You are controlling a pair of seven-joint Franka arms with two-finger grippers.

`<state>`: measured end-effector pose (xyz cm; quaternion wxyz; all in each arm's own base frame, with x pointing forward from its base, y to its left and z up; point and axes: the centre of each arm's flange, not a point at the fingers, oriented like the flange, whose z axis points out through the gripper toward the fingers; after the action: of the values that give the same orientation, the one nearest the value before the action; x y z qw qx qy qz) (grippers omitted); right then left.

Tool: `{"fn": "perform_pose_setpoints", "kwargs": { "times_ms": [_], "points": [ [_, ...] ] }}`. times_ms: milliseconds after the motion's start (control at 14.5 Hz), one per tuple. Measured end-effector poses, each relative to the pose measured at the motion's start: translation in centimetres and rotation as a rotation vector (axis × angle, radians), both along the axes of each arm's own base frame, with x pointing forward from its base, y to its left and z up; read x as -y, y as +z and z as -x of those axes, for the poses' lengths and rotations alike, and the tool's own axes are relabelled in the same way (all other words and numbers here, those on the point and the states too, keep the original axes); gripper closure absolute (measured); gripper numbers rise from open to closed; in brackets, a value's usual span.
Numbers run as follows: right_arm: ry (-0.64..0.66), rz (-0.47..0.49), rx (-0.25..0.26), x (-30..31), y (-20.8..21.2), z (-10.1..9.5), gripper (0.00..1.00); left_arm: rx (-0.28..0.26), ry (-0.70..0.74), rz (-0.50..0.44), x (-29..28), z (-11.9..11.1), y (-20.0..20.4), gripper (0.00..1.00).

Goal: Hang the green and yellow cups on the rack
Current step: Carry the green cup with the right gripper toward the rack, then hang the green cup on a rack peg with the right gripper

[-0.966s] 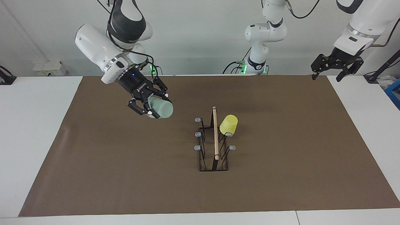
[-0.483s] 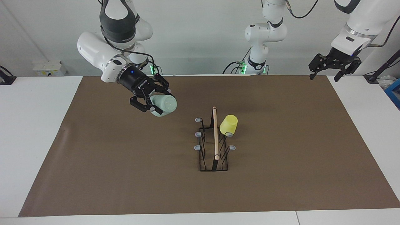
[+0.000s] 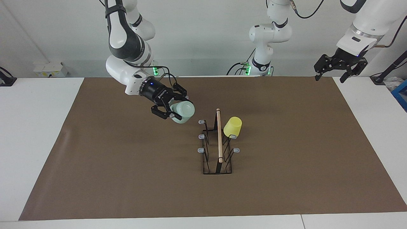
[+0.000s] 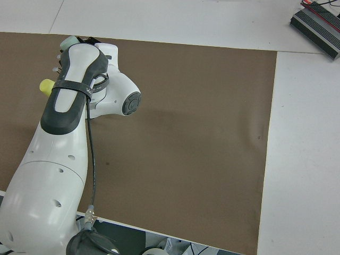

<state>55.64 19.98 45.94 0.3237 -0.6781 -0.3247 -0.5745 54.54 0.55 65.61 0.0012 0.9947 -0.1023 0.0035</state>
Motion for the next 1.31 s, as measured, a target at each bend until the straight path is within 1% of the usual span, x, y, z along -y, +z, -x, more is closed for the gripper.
{"fn": "perform_pose_setpoints", "kwargs": {
  "times_ms": [276,552,897,1310],
  "points": [
    [-0.033,-0.045,0.017,-1.8,-1.8,0.3,0.32,0.0,0.0,0.0,0.0,0.0,0.0,0.0],
    [-0.044,-0.085,0.016,-3.7,-3.7,0.8,0.32,0.0,0.0,0.0,0.0,0.0,0.0,0.0],
    [-0.037,-0.067,-0.006,-4.3,-5.7,1.3,0.32,0.001,0.0,0.0,0.0,0.0,0.1,0.0],
    [-0.042,-0.036,-0.02,-4.3,-8.3,1.2,0.32,0.001,0.0,0.0,0.0,0.0,0.1,0.0]
  ]
}}
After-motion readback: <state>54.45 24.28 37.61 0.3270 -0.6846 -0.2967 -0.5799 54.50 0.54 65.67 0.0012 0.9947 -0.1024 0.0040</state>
